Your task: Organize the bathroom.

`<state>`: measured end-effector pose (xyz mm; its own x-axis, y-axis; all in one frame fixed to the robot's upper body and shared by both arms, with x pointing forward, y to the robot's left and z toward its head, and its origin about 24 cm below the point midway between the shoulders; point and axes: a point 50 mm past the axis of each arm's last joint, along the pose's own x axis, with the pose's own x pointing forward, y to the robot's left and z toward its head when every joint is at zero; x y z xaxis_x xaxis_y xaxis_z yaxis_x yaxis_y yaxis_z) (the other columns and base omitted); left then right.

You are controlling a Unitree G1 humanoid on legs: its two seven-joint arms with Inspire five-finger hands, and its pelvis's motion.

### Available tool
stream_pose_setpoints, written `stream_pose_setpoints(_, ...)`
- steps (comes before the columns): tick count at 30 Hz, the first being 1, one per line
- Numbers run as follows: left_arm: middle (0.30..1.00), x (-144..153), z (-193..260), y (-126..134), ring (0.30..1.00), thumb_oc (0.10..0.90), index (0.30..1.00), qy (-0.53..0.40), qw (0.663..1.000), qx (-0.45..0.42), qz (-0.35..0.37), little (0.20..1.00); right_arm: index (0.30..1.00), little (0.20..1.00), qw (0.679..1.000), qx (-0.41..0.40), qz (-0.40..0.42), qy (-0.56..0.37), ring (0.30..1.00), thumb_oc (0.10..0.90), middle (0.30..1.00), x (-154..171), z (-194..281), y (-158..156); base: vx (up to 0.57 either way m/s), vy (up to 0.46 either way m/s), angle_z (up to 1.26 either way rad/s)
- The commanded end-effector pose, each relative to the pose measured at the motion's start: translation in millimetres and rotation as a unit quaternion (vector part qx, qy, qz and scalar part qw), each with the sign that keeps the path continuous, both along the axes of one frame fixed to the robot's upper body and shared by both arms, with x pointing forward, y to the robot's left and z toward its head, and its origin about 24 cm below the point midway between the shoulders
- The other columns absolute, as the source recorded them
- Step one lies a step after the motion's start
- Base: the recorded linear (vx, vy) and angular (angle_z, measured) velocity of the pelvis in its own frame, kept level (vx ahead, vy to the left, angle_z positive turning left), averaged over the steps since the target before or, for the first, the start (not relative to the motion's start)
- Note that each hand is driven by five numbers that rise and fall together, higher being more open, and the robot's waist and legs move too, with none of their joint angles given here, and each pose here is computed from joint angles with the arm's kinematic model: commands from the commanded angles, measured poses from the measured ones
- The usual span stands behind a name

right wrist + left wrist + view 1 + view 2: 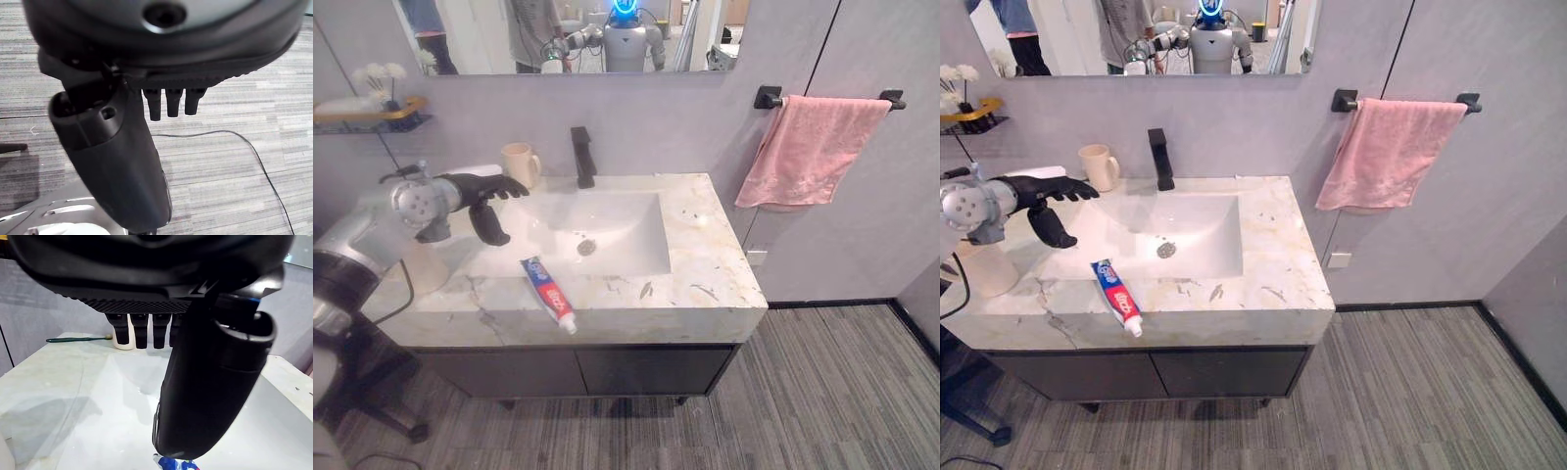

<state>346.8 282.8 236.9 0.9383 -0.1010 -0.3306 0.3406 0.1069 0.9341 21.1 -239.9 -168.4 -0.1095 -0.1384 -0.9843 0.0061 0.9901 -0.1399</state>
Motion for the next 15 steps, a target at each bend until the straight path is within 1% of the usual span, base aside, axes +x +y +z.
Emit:
stream_pose_setpoints(1, 0.9, -13.9, 69.8, 19.7, 0.9, 0.8, 0.9, -0.114, 0.993, 0.001, 0.032, 0.9, 0.9, 0.9, 0.999, -0.024, -0.017, 0.034, 0.9, 0.8, 0.9, -14.8, 5.2, -19.4, 0.0, 0.0, 0.0)
stream_pose_setpoints(11, 0.9, -13.3, 43.9, 18.8, 0.9, 0.8, 0.9, -0.043, 0.999, -0.01, 0.027, 0.9, 0.9, 0.9, 0.998, -0.03, -0.02, 0.045, 0.9, 0.8, 0.9, -15.4, 5.9, -20.0, 0.0, 0.0, 0.0)
stream_pose_setpoints(15, 0.9, -12.9, 37.1, 18.1, 0.9, 0.8, 0.9, -0.03, 0.999, -0.02, 0.027, 0.9, 0.9, 0.9, 0.998, -0.033, -0.02, 0.049, 0.9, 0.8, 0.9, -16.7, 6.1, -20.8, 0.0, 0.0, 0.0)
